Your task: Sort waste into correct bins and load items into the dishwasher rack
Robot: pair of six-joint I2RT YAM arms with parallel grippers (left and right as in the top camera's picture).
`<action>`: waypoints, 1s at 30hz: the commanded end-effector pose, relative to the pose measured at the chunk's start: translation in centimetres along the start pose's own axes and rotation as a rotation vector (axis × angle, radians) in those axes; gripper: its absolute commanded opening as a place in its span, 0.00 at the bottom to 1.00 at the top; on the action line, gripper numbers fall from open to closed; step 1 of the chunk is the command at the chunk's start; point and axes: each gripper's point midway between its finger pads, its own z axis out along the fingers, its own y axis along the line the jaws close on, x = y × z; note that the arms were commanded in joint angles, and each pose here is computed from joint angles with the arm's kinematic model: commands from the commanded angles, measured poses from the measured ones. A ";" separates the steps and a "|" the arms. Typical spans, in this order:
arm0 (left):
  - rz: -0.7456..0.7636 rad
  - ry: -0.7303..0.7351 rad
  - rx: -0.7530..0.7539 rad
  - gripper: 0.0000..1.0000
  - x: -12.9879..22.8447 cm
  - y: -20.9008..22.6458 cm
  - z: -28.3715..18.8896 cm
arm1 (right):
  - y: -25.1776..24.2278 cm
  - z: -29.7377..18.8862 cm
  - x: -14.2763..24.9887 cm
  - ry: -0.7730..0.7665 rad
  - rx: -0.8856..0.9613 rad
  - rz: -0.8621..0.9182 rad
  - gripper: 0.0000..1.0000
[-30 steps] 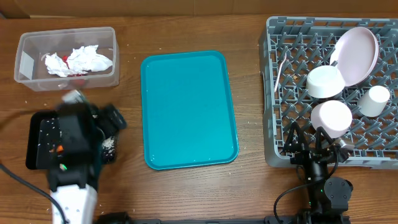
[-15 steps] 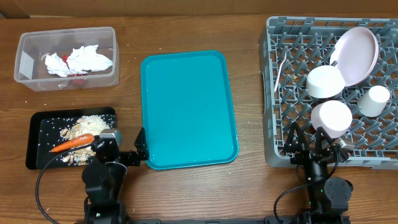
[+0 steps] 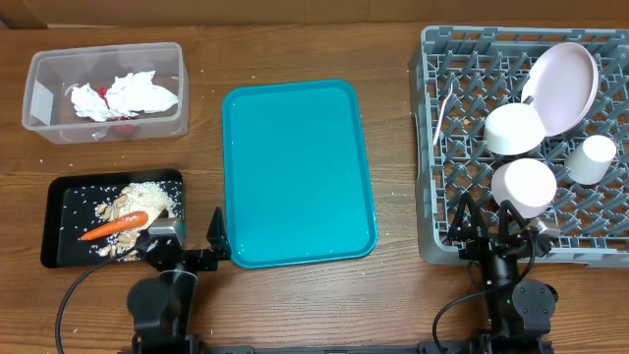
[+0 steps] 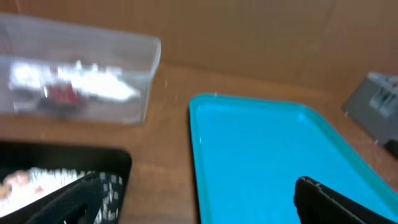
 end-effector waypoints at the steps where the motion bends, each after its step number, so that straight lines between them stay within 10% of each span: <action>1: 0.039 -0.092 0.007 1.00 -2.0 -0.3 -0.5 | -0.3 0.0 0.0 -0.011 0.007 -0.006 1.00; 30: 0.036 -0.070 0.002 1.00 -1.4 -0.2 -0.5 | -0.3 0.0 0.0 -0.011 0.007 -0.006 1.00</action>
